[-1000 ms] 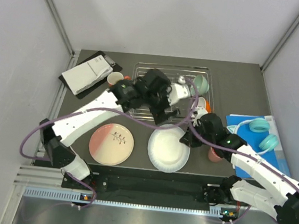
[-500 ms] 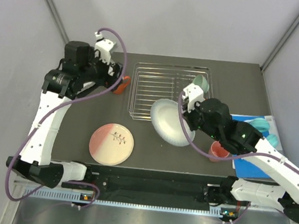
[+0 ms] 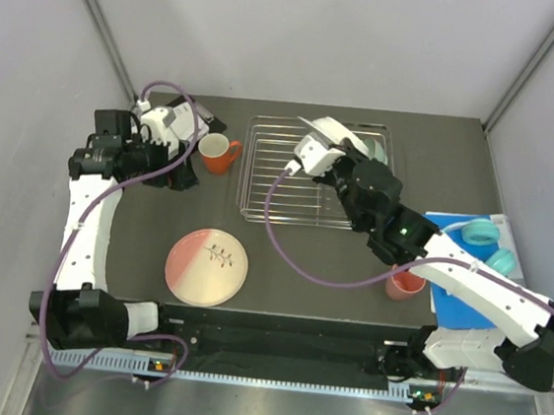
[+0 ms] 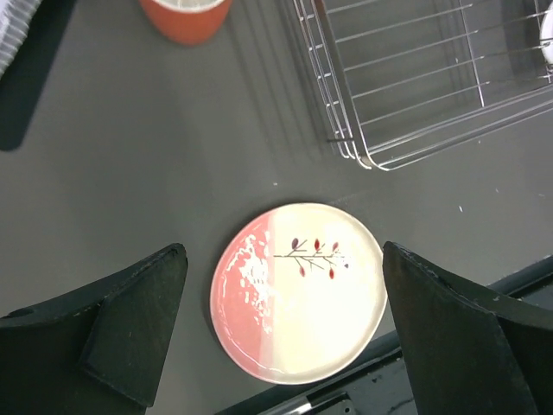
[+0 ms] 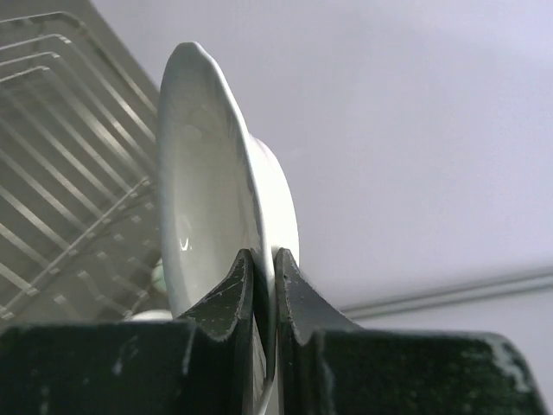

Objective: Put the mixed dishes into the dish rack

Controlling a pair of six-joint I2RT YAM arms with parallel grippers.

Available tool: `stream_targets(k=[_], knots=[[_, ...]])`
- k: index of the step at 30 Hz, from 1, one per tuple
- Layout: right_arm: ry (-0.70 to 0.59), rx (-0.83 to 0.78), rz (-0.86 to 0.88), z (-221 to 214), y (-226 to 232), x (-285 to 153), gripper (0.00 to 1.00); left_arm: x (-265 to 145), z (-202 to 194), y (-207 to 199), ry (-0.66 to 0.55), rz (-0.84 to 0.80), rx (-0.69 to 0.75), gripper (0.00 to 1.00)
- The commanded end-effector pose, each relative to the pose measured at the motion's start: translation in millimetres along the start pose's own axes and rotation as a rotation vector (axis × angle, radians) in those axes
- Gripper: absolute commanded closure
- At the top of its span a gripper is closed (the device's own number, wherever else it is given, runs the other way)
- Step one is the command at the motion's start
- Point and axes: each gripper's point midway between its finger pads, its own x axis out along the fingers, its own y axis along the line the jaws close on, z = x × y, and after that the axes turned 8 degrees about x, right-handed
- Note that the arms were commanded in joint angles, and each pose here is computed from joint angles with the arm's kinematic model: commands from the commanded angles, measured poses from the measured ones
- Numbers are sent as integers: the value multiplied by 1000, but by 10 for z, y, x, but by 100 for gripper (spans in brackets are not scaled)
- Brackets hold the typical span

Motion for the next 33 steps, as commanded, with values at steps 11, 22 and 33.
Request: stream_targets(k=[11,22,33], knots=[[-214,-383,-33,428,-303,596,100,79,-92,190,-66,-74,-150,1],[-127,-530,53,-20,-242,1040,100,242,-207,257,-54,-93,-221,1],[-117,-559,89,-157,-71,1428,100,329,-240,284,-63,-100,-247,1]])
